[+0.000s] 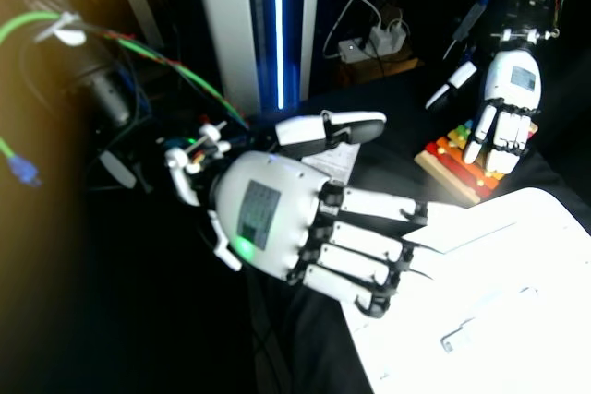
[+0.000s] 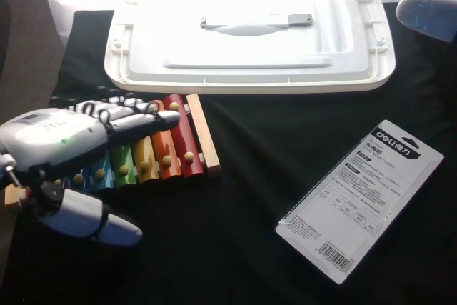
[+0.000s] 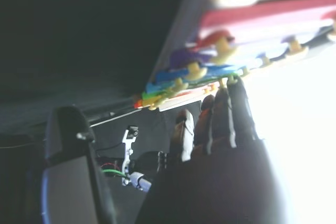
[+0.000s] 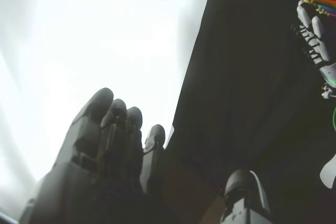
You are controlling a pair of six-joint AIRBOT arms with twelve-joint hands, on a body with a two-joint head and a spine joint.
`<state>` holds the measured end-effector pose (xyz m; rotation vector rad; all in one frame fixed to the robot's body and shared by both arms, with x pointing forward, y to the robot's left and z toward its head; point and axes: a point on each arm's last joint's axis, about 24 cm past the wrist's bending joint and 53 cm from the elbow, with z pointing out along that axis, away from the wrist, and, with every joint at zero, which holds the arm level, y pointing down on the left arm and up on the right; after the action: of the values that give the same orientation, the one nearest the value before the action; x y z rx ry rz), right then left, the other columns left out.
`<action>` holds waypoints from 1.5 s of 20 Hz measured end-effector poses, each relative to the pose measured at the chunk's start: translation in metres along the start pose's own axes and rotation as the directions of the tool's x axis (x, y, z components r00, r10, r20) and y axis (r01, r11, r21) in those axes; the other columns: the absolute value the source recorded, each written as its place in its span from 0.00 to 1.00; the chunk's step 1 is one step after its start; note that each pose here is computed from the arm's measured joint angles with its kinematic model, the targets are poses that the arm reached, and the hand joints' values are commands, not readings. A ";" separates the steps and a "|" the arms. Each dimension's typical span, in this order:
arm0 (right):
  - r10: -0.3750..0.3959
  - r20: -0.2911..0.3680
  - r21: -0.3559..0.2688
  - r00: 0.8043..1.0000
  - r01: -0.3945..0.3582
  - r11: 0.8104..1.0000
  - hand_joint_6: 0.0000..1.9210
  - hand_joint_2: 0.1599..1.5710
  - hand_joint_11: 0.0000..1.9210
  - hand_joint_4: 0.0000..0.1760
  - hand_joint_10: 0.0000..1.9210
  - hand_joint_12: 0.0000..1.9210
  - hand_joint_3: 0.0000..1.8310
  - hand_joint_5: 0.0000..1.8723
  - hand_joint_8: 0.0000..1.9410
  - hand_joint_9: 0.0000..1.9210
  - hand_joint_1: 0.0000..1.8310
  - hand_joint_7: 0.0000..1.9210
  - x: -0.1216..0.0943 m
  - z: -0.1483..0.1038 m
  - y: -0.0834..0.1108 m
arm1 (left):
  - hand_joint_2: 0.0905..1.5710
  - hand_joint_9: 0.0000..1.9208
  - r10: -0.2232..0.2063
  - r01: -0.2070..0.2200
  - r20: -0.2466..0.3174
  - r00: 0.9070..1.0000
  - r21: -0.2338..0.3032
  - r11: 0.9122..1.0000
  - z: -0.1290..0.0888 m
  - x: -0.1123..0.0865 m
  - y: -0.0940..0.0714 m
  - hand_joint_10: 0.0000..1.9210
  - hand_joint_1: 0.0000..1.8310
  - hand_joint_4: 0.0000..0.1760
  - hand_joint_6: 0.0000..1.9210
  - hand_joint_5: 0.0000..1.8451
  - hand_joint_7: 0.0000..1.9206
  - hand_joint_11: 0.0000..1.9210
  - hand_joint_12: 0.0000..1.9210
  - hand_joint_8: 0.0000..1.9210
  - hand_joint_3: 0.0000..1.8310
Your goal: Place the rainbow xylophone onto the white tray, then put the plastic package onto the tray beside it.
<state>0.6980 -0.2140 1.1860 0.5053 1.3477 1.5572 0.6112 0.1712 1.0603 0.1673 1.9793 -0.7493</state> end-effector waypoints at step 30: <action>0.001 -0.004 0.000 1.000 -0.001 1.000 0.00 0.54 0.00 0.95 0.00 0.32 0.00 0.18 0.00 0.12 0.23 0.15 0.002 0.000 -0.001 | 0.58 0.25 0.013 -0.010 0.020 1.000 -0.133 0.991 0.015 -0.005 0.047 0.01 0.47 0.56 0.00 0.14 0.21 0.09 0.48 0.00 0.00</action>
<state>0.6977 -0.2125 1.1850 0.5031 1.3508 1.5591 0.6447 0.2009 1.0395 0.0913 1.9997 -0.6065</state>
